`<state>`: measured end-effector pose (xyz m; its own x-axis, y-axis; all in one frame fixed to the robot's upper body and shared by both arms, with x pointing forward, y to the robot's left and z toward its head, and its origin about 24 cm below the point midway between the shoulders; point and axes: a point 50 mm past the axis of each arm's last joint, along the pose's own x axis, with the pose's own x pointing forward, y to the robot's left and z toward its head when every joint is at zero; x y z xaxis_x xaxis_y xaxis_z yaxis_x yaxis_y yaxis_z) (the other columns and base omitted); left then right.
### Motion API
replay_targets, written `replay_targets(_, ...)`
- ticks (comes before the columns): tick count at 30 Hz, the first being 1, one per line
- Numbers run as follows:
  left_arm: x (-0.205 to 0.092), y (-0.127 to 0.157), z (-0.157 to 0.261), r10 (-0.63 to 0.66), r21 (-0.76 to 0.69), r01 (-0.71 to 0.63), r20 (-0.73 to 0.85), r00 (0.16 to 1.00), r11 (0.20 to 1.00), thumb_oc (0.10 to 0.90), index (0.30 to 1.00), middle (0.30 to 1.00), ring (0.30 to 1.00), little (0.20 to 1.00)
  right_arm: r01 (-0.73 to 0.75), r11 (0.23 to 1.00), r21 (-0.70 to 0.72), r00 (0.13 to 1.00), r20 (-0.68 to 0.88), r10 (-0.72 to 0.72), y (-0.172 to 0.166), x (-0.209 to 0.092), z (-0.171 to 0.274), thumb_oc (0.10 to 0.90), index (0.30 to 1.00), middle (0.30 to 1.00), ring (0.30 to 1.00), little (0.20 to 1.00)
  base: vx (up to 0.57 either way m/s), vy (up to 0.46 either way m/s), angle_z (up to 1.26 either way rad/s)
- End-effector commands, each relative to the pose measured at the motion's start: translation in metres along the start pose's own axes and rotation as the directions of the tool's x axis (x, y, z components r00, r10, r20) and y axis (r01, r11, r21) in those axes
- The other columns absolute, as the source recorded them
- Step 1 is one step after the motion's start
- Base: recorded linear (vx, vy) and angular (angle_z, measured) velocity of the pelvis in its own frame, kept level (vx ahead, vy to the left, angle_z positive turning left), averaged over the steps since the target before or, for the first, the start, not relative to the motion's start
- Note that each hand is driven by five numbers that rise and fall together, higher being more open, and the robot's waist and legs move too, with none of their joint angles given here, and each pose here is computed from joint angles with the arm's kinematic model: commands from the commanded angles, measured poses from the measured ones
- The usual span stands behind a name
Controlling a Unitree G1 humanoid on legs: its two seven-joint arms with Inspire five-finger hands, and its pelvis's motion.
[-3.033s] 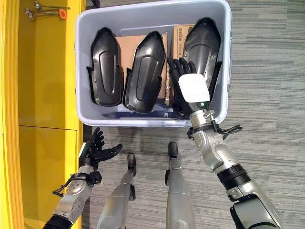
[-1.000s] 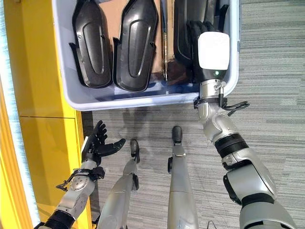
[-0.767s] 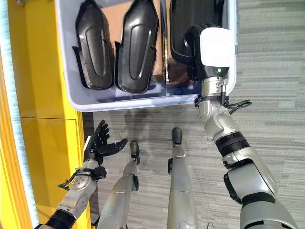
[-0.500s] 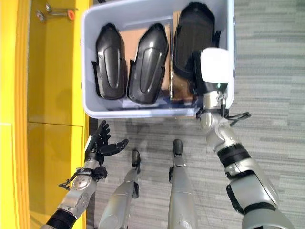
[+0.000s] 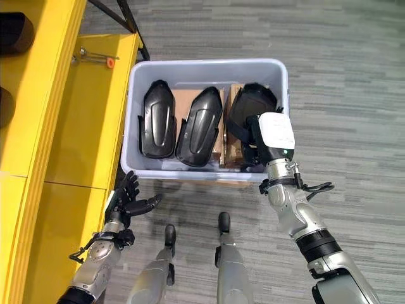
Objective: Move parts from the plastic box to the shelf.
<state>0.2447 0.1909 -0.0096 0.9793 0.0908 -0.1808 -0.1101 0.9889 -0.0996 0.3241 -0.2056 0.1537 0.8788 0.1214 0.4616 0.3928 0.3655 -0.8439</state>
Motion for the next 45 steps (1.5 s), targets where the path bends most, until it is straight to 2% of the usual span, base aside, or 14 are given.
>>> replay_targets(1, -0.009, 0.014, 0.003, -0.017, 0.095, 0.013, 0.041, 0.999, 0.995, 0.900, 1.000, 1.000, 1.000, 1.000, 0.178, 0.979, 0.104, 0.970, 0.147, -0.192, -0.031, 0.012, 0.028, 0.400, 0.300, 0.300, 0.300, 0.300, 0.04, 0.006, -0.03)
replay_targets(11, -0.016, 0.020, -0.009, -0.003, 0.100, 0.005, -0.014, 1.000, 0.995, 0.900, 1.000, 1.000, 1.000, 1.000, 0.225, 0.966, 0.126, 0.928, 0.273, -0.252, -0.056, 0.031, 0.056, 0.400, 0.300, 0.300, 0.300, 0.300, 0.02, 0.005, -0.01)
replay_targets(20, -0.015, 0.016, -0.007, -0.007, 0.099, 0.009, -0.016, 1.000, 0.995, 0.900, 1.000, 1.000, 1.000, 1.000, 0.182, 0.958, 0.223, 0.904, 0.346, -0.252, -0.058, 0.036, 0.082, 0.400, 0.300, 0.300, 0.300, 0.300, 0.00, -0.003, 0.01)
replay_targets(29, -0.022, 0.029, -0.014, 0.062, 0.070, -0.059, -0.044, 0.997, 0.996, 0.900, 1.000, 1.000, 1.000, 1.000, 0.158, 0.960, 0.230, 0.865, 0.437, -0.247, -0.067, 0.046, 0.103, 0.400, 0.300, 0.300, 0.300, 0.300, 0.00, -0.099, 0.21)
replay_targets(36, -0.030, 0.036, -0.021, 0.108, 0.013, -0.107, -0.073, 0.992, 0.994, 0.900, 1.000, 1.000, 1.000, 1.000, 0.184, 0.963, 0.194, 0.818, 0.514, -0.260, -0.086, 0.052, 0.115, 0.400, 0.300, 0.300, 0.300, 0.300, -0.07, -0.131, 0.63)
replay_targets(41, -0.022, 0.027, -0.019, 0.056, 0.024, -0.054, -0.067, 0.996, 0.998, 0.900, 1.000, 1.000, 1.000, 1.000, 0.218, 0.959, 0.180, 0.828, 0.486, -0.279, -0.086, 0.044, 0.105, 0.400, 0.300, 0.300, 0.300, 0.300, -0.15, 0.035, 1.38)
replay_targets(45, -0.017, 0.009, -0.016, -0.002, 0.017, 0.003, -0.047, 0.999, 1.000, 0.900, 1.000, 1.000, 1.000, 1.000, 0.244, 0.956, 0.164, 0.851, 0.437, -0.293, -0.083, 0.033, 0.093, 0.400, 0.300, 0.300, 0.300, 0.300, 0.09, 0.128, 1.50)
